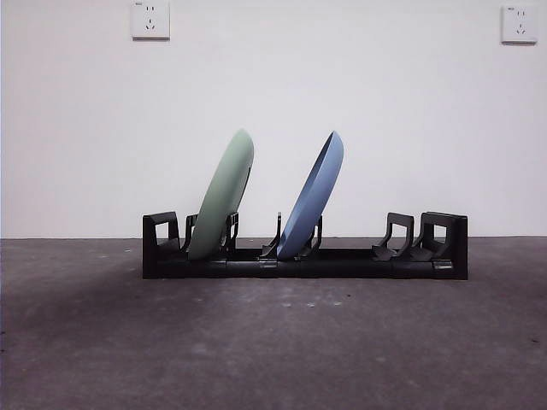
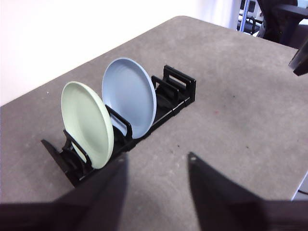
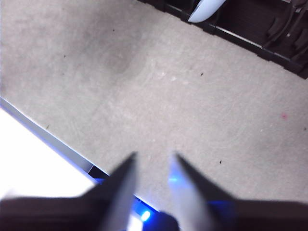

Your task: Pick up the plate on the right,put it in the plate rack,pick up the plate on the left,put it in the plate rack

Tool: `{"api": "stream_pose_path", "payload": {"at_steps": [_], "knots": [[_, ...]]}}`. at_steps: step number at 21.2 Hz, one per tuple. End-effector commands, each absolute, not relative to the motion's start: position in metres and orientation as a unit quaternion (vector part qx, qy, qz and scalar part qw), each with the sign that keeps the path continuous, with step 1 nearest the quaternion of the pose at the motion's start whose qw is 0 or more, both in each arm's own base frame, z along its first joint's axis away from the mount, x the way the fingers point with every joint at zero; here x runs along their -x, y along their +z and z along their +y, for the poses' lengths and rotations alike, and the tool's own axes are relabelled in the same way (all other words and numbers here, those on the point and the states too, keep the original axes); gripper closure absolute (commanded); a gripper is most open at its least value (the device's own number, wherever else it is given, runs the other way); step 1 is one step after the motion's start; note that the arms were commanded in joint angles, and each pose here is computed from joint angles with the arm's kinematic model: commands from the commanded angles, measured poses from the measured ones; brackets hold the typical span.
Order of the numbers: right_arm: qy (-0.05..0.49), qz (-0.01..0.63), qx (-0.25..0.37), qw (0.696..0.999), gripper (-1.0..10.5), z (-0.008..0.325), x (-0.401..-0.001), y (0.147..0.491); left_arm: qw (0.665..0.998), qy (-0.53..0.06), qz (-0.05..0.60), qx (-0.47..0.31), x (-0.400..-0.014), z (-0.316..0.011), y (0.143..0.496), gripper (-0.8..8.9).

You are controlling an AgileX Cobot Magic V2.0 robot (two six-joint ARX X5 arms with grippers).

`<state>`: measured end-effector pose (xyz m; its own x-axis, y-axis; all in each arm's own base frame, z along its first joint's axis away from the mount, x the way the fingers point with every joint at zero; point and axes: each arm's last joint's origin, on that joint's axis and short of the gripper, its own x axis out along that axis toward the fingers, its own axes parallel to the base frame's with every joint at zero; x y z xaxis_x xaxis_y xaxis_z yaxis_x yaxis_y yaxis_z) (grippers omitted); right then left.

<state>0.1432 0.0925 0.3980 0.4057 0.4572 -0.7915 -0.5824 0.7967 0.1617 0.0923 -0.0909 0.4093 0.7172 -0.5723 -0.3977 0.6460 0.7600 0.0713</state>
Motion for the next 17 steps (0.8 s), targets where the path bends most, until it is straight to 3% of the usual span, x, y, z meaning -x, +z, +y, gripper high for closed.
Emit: {"api": "stream_pose_path", "payload": {"at_steps": [1,8,11,17], "knots": [[0.317,0.436,0.071,0.839,9.6,0.092,-0.1418,0.398,0.918,-0.332,0.188,-0.11,-0.0939,-0.0931,0.4059,8.21],[0.316,0.431,0.064,0.843,9.6,0.0911,-0.1402,0.3998,0.918,-0.331,0.189,-0.111,-0.0956,-0.0947,0.4055,8.19],[0.297,0.442,0.03,0.846,9.5,0.0911,-0.1403,0.3999,0.918,-0.33,0.189,-0.112,-0.0956,-0.0946,0.4054,8.18],[0.246,0.425,0.055,0.869,9.5,0.0888,-0.1439,0.4006,0.917,-0.33,0.192,-0.113,-0.0966,-0.0957,0.4047,8.17]]}}
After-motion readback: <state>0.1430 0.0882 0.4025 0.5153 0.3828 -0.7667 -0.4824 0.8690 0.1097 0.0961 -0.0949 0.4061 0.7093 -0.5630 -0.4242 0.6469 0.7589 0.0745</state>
